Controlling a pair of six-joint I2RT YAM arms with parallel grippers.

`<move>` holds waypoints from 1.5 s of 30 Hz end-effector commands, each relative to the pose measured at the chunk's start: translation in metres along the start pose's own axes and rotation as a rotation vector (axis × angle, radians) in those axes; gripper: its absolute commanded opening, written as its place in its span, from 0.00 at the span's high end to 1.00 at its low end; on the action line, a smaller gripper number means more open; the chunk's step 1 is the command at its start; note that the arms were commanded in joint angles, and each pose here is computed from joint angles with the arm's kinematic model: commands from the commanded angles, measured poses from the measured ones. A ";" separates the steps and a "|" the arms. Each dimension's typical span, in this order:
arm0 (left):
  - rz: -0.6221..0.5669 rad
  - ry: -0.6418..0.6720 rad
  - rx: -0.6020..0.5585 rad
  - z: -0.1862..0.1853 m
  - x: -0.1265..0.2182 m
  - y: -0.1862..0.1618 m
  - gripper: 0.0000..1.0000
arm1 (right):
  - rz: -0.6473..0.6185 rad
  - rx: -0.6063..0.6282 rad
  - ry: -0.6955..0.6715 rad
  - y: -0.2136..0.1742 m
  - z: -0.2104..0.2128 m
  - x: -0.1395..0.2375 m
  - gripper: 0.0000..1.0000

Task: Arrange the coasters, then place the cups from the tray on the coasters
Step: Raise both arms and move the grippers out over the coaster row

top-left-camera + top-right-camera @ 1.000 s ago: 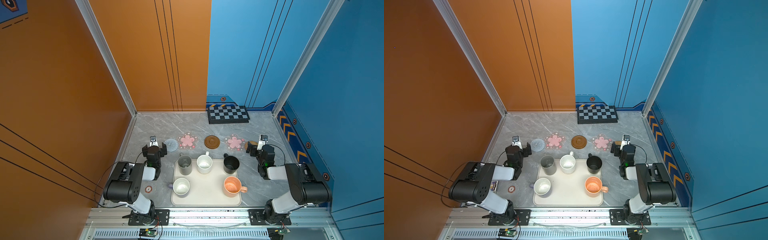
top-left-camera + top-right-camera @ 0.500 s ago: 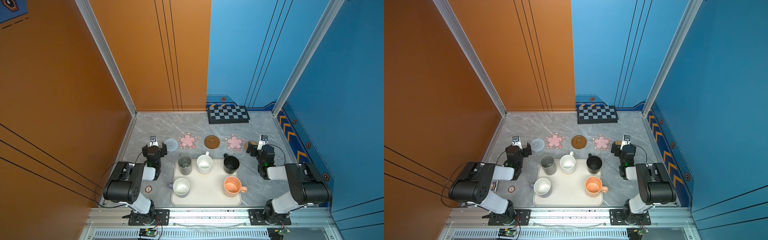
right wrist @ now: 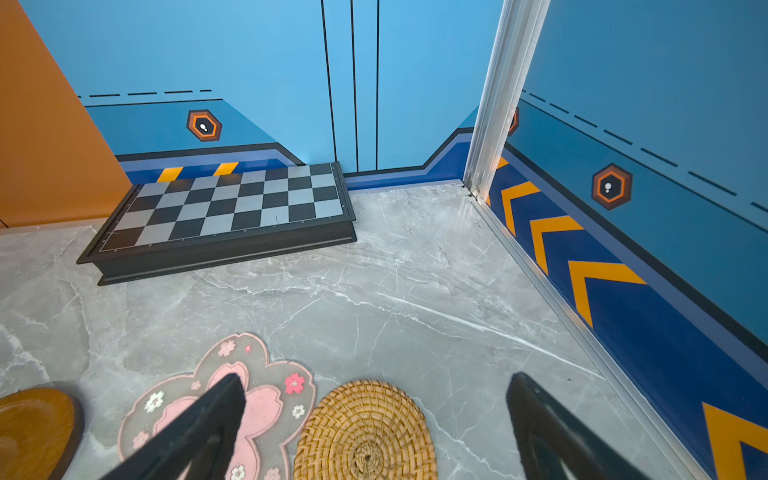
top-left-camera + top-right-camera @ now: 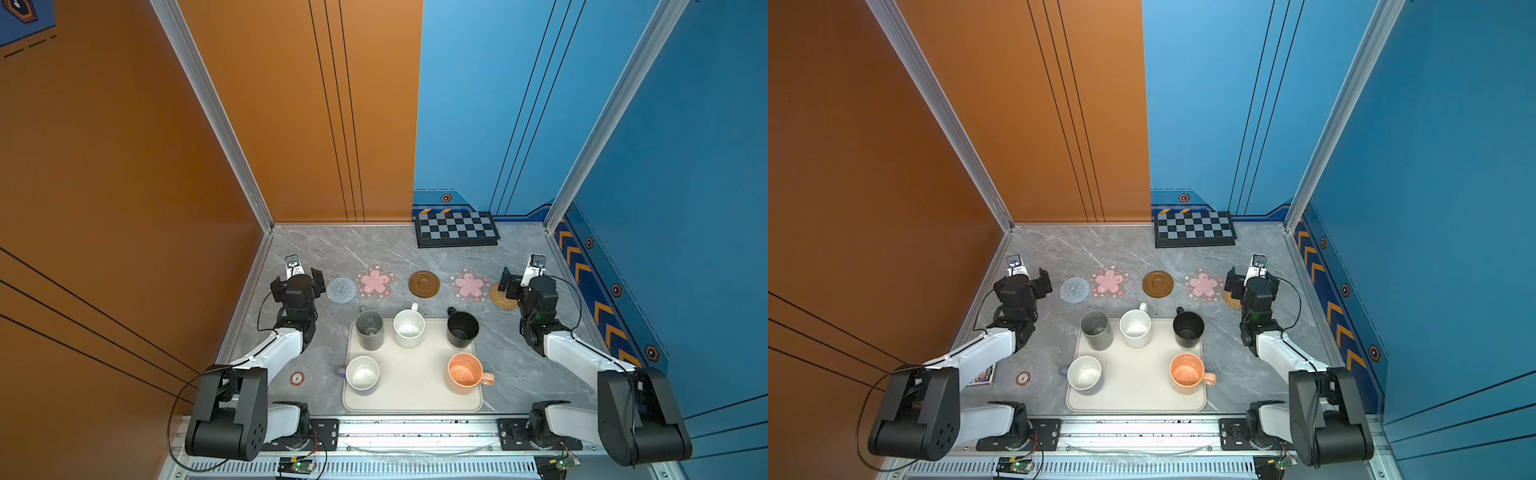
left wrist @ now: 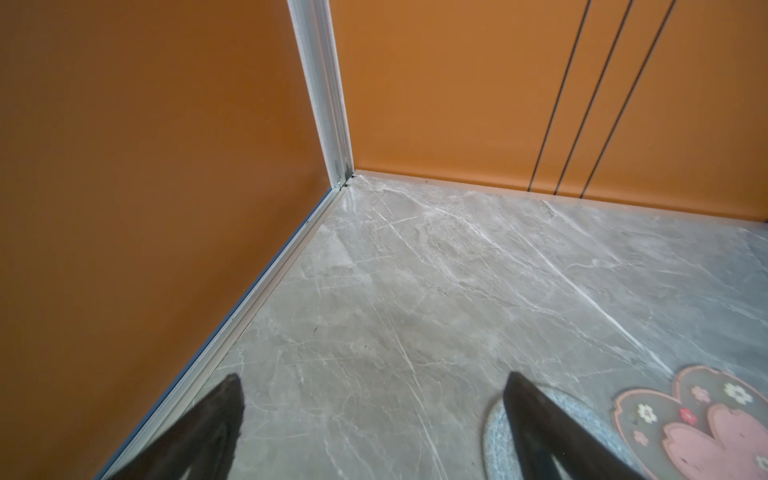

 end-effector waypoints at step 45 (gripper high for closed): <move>0.688 -0.541 0.008 -0.188 0.037 -0.031 0.01 | 0.408 -0.003 0.074 0.035 0.090 0.018 0.00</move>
Point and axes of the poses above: each gripper's point midway between its finger pads, its own x axis back along the fingers, its own z axis along the line the jaws close on, y = z × x, the point moved 1 cm from there along x, back along the fingers, and after that the axes turned 15 degrees about -x, right-handed, at the moved point
